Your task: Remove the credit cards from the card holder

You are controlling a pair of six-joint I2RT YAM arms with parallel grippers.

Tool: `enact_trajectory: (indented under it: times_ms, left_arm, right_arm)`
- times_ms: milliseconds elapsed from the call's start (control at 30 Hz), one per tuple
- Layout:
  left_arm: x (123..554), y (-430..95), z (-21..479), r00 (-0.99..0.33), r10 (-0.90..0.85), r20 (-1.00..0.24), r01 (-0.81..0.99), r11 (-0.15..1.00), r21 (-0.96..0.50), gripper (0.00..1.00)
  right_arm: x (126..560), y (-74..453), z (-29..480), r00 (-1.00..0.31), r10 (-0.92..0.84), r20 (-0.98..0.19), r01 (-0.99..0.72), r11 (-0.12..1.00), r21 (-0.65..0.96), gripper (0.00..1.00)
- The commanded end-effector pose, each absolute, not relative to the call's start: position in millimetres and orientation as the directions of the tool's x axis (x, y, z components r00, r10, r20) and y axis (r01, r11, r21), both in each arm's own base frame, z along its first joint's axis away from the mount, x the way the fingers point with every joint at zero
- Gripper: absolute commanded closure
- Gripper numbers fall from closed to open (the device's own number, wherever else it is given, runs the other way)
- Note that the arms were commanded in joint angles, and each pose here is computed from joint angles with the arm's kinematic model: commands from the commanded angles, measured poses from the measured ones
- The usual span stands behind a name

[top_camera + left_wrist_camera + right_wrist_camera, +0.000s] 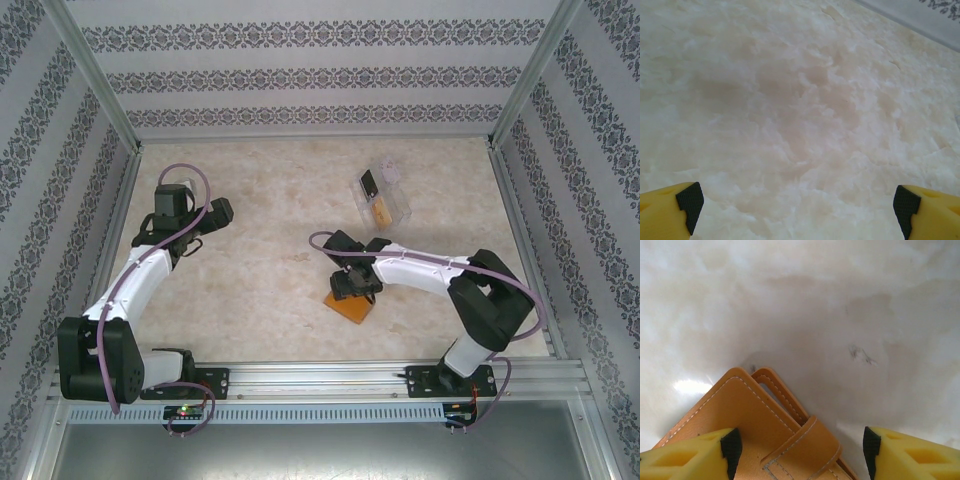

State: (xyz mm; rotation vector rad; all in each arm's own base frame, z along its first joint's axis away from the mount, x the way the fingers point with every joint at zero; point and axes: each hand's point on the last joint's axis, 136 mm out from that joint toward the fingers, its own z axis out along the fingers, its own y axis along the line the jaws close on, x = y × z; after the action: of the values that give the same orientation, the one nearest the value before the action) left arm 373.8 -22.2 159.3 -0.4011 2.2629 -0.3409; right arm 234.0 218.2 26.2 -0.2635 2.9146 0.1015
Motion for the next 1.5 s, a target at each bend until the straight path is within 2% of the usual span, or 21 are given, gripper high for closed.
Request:
enact_trajectory:
  times_ms: [0, 133, 267, 467, 600, 700, 800, 833, 900, 967, 1100, 1467]
  left_arm:
    - [375, -38, 158, -0.665, -0.407, -0.627, -0.161, 0.897, -0.412, 0.01]
    - [373, -52, 149, -0.698, -0.410, -0.587, -0.154, 0.886, -0.436, 0.01]
    - [366, -69, 134, -0.758, -0.393, -0.520, -0.167, 0.888, -0.428, 0.00]
    - [349, -109, 112, -0.845, -0.371, -0.386, -0.167, 0.867, -0.469, 0.01]
    - [334, -157, 109, -0.894, -0.368, -0.256, -0.154, 0.788, -0.595, 0.06]
    - [324, -179, 106, -0.907, -0.359, -0.221, -0.154, 0.770, -0.619, 0.10]
    - [317, -190, 98, -0.909, -0.371, -0.191, -0.171, 0.750, -0.639, 0.15]
    - [315, -194, 96, -0.911, -0.372, -0.181, -0.173, 0.741, -0.649, 0.20]
    - [310, -205, 88, -0.920, -0.366, -0.144, -0.179, 0.715, -0.675, 0.37]
    - [305, -212, 79, -0.923, -0.367, -0.111, -0.195, 0.699, -0.689, 0.45]
    - [298, -222, 65, -0.928, -0.367, -0.071, -0.216, 0.683, -0.697, 0.50]
    - [292, -229, 43, -0.925, -0.377, -0.036, -0.258, 0.697, -0.669, 0.54]
  right_arm:
    - [262, 236, 18, -0.952, -0.069, -0.297, -0.099, 0.991, 0.089, 0.32]
    - [292, 263, 21, -0.937, -0.027, -0.349, -0.079, 0.988, 0.135, 0.33]
    - [305, 294, 24, -0.944, 0.051, -0.326, -0.043, 0.961, 0.274, 0.33]
    - [302, 290, 44, -0.940, 0.101, -0.327, -0.020, 0.938, 0.346, 0.32]
    - [287, 289, 54, -0.968, 0.102, -0.228, -0.017, 0.885, 0.466, 0.29]
    - [280, 280, 58, -0.972, 0.088, -0.219, -0.026, 0.882, 0.470, 0.29]
    - [279, 266, 57, -0.970, 0.083, -0.229, -0.025, 0.902, 0.431, 0.35]
    - [279, 264, 56, -0.970, 0.085, -0.228, -0.022, 0.904, 0.427, 0.38]
    - [279, 258, 51, -0.970, 0.091, -0.224, -0.011, 0.911, 0.413, 0.46]
    - [279, 257, 49, -0.971, 0.090, -0.224, -0.009, 0.914, 0.406, 0.53]
    - [278, 252, 40, -0.975, 0.085, -0.206, 0.003, 0.929, 0.369, 0.60]
    - [273, 251, 15, -0.981, 0.116, -0.155, 0.052, 0.930, 0.365, 0.71]
